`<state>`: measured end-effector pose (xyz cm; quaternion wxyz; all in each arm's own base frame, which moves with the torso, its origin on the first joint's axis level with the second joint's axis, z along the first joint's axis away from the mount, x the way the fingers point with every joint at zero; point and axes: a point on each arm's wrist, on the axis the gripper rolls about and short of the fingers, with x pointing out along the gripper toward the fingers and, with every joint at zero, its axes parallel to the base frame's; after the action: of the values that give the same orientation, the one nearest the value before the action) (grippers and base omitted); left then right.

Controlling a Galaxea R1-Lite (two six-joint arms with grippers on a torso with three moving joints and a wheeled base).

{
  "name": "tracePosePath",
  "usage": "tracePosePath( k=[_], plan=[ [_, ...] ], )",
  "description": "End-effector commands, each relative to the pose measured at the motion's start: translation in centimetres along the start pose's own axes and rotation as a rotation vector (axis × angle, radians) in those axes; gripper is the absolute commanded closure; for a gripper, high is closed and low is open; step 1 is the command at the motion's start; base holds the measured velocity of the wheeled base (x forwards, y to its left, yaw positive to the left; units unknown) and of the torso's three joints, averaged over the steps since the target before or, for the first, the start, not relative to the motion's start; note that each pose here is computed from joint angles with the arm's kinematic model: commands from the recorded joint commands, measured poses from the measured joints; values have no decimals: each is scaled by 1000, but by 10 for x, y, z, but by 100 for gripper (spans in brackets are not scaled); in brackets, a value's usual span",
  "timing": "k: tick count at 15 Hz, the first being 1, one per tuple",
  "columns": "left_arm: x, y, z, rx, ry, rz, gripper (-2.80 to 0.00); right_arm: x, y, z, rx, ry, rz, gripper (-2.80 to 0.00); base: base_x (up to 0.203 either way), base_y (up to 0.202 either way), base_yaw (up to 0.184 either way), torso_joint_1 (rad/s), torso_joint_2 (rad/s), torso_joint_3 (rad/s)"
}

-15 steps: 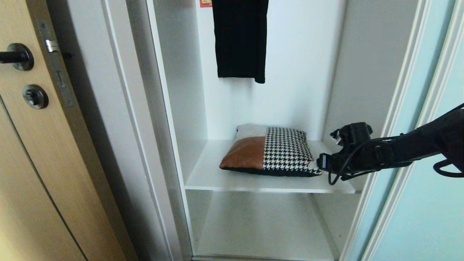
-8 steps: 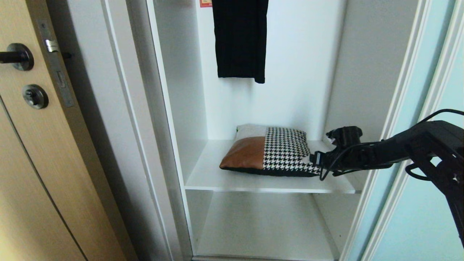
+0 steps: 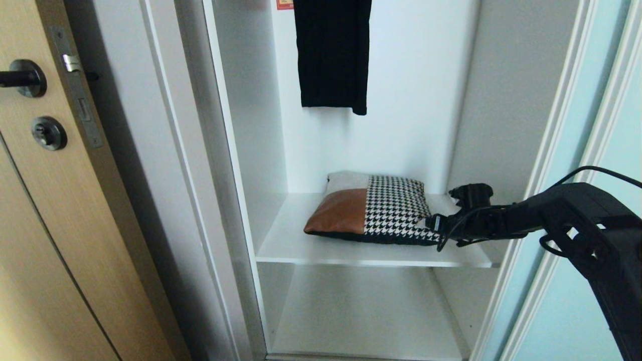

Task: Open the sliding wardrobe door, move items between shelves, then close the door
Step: Place the pillow on the lower shelf

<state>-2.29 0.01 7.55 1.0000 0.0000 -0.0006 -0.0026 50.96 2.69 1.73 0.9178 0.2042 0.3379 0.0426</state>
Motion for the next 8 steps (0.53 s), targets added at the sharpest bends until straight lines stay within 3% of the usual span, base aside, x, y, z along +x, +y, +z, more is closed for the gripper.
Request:
tracePosePath(
  k=[1,8],
  plan=[
    [0,0,0,0,1,1,0,5,-1,-5,42,21,3,-280,0,0,0,0,0,0],
    [0,0,0,0,0,1,0,4,9,11,99,7,93,-280,0,0,0,0,0,0]
  ],
)
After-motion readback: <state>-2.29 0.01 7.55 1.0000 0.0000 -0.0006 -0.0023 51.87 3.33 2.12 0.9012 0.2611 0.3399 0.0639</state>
